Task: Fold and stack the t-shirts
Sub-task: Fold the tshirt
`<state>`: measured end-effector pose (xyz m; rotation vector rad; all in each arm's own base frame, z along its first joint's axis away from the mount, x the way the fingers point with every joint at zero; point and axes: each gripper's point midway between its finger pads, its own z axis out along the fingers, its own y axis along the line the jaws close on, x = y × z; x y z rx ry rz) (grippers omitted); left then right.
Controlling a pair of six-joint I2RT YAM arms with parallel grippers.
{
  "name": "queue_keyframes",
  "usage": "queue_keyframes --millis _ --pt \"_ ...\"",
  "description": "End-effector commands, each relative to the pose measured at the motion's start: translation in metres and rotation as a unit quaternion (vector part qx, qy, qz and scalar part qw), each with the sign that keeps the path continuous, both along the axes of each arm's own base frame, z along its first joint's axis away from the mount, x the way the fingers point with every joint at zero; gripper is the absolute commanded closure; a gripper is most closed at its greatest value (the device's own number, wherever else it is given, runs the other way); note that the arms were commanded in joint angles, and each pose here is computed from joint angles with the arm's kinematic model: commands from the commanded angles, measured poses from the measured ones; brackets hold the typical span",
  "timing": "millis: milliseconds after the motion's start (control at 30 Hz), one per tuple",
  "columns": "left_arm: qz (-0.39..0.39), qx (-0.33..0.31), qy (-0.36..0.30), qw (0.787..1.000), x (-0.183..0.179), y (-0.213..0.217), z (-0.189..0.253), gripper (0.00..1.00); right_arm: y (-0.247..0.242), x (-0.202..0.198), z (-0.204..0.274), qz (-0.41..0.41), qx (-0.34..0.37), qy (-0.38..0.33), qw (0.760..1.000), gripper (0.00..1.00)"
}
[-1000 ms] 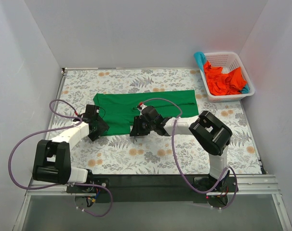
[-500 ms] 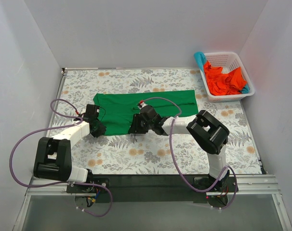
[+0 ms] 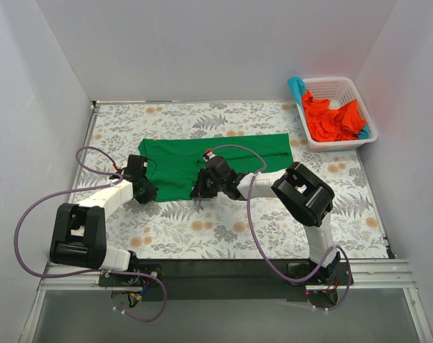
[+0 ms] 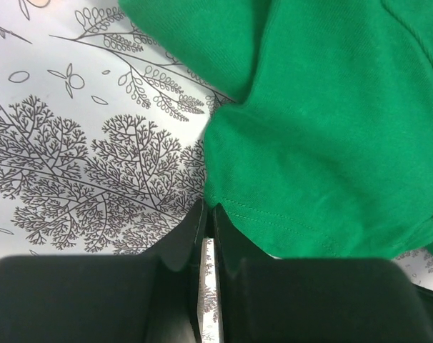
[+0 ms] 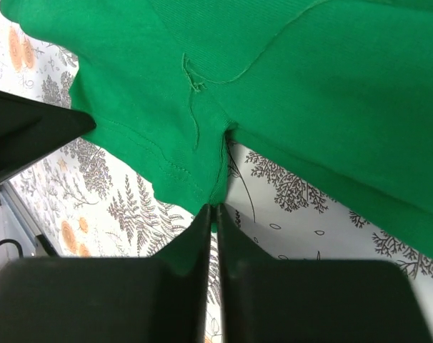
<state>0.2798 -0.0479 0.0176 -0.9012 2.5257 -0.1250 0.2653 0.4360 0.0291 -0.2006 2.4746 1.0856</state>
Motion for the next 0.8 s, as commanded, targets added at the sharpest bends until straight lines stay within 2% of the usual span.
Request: queue_keyframes --millis 0,100,367,500,767 --pt "-0.011 -0.01 -0.03 0.999 0.012 -0.006 0.021 1.0 -0.008 -0.005 -0.02 0.0 -0.032 0.012 0.999 0.96" --pt "-0.019 -0.003 -0.056 0.998 0.025 -0.005 0.038 1.0 -0.006 0.006 -0.004 0.0 -0.02 -0.01 1.0 0.99" --pt "-0.016 0.024 -0.15 0.988 0.105 -0.004 0.103 1.0 0.005 0.062 0.071 -0.002 0.031 -0.099 0.995 0.99" --pt "-0.025 0.028 -0.162 0.986 0.139 -0.008 0.11 1.0 0.01 0.09 0.084 -0.005 0.046 -0.115 0.992 0.99" --pt "-0.04 0.027 -0.186 0.981 0.185 -0.017 0.1 1.0 0.01 0.141 0.071 -0.01 0.056 -0.118 0.991 0.99"
